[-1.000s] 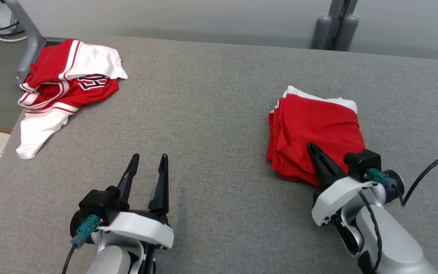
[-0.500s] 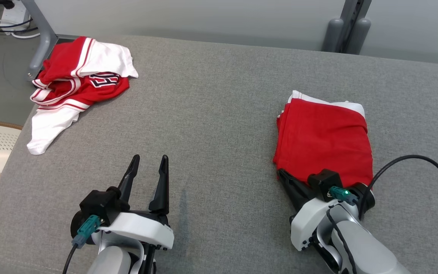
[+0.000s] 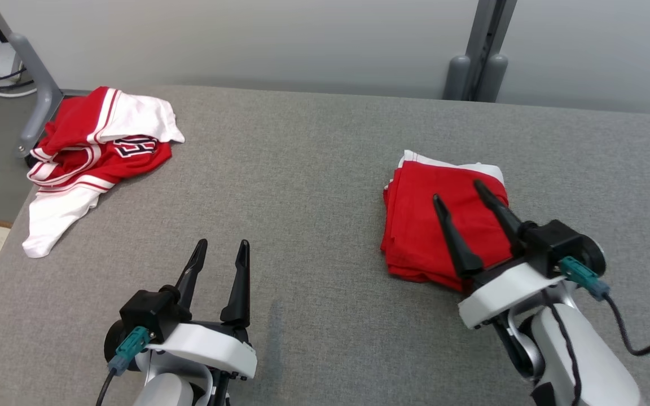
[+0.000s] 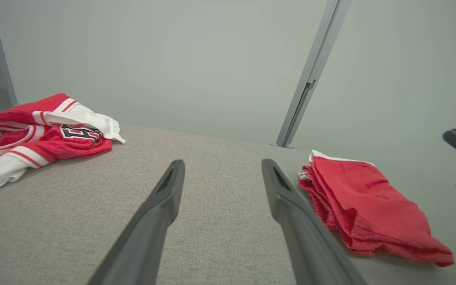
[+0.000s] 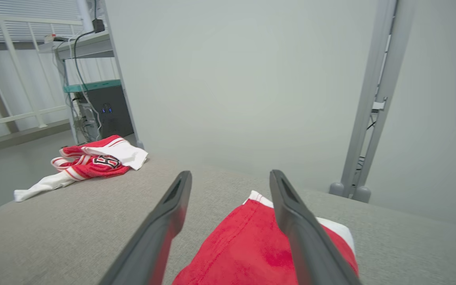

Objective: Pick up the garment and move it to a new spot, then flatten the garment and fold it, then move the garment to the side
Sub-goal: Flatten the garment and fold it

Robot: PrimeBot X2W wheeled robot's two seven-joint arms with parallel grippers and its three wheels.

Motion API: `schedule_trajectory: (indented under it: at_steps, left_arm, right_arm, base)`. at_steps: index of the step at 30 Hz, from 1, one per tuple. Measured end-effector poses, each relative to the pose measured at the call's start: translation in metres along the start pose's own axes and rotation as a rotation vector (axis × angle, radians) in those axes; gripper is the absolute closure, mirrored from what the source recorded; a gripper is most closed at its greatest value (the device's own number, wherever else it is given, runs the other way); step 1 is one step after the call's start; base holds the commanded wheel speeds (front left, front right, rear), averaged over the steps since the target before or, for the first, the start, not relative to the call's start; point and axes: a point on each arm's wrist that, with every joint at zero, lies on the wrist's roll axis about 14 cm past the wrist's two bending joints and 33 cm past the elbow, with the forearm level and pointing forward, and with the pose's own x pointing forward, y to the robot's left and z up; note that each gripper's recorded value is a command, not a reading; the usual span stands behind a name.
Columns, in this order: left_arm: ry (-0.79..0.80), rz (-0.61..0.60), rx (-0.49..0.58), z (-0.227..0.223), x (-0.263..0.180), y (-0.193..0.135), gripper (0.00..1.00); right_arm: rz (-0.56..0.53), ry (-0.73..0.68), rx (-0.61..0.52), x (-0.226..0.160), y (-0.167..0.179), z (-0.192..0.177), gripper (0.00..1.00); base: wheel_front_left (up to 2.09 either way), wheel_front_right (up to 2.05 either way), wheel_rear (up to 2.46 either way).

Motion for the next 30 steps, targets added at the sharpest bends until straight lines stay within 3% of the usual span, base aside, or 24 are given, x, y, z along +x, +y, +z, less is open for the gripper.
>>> schedule_trajectory:
  at_steps: [5, 14, 21, 30]
  left_arm:
    - [-0.033, -0.04, -0.001, 0.011, 0.001, -0.013, 0.0]
    - [-0.074, -0.071, 0.007, 0.023, 0.008, -0.028, 0.0]
    - [-0.061, -0.048, -0.003, 0.018, 0.006, -0.023, 0.0]
    - [-0.03, -0.022, 0.01, 0.007, 0.003, -0.014, 0.0]
  right_arm:
    - [-0.143, -0.083, -0.036, -0.029, -0.039, 0.028, 0.0]
    - [-0.409, -0.121, -0.054, -0.1, -0.102, 0.039, 0.0]
    - [-0.497, -0.105, 0.003, -0.135, -0.113, 0.027, 0.0]
    - [-0.508, -0.079, 0.029, -0.143, -0.112, 0.016, 0.0]
  base:
    - [0.0, 0.0, 0.0]
    - [0.0, 0.0, 0.0]
    - [0.0, 0.0, 0.0]
    - [0.0, 0.0, 0.0]
